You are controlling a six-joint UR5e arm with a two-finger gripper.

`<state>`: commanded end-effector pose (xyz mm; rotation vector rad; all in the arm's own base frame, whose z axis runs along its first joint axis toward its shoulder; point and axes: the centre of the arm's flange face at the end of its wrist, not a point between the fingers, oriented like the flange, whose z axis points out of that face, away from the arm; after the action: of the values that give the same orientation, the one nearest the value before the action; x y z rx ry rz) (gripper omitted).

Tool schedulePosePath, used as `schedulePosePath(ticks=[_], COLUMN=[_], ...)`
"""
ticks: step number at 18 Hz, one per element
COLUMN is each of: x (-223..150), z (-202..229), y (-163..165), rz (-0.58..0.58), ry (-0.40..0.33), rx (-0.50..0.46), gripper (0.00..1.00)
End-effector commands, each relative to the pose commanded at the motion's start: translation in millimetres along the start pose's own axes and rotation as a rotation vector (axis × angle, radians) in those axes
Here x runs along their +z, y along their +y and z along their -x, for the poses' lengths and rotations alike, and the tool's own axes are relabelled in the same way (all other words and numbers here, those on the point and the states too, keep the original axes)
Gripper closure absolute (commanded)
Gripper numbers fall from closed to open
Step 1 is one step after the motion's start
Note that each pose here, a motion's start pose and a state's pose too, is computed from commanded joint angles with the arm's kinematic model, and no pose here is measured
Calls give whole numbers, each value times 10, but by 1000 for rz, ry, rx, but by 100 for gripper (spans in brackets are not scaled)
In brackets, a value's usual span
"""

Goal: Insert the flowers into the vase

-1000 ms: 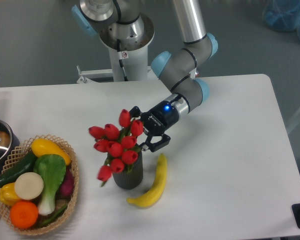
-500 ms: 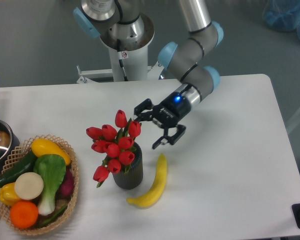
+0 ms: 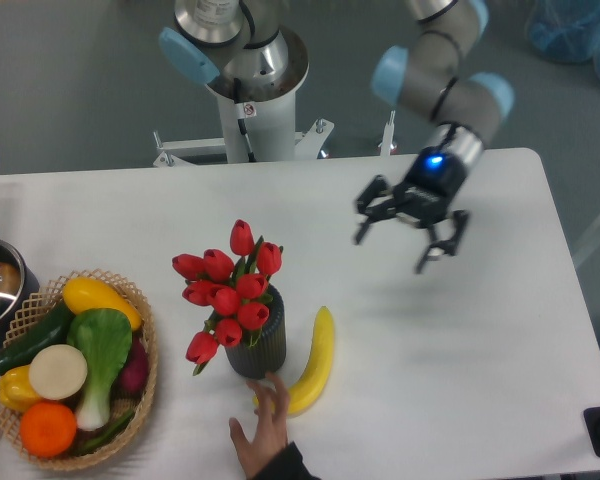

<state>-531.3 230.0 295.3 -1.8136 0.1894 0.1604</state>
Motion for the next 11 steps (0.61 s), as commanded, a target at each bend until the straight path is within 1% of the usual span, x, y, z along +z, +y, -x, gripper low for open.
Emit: schedulePosePath(ticks=[2, 4, 7, 8, 11], x=[-256, -771, -1231, -1310, -1489], z=[98, 222, 311, 340, 333], y=[-12, -102, -298, -336, -548], rz=[45, 168, 357, 412, 609], ry=[-42, -121, -191, -203, -227], rx=[-15, 1, 6, 5, 47], gripper=[1, 1, 0, 0, 0])
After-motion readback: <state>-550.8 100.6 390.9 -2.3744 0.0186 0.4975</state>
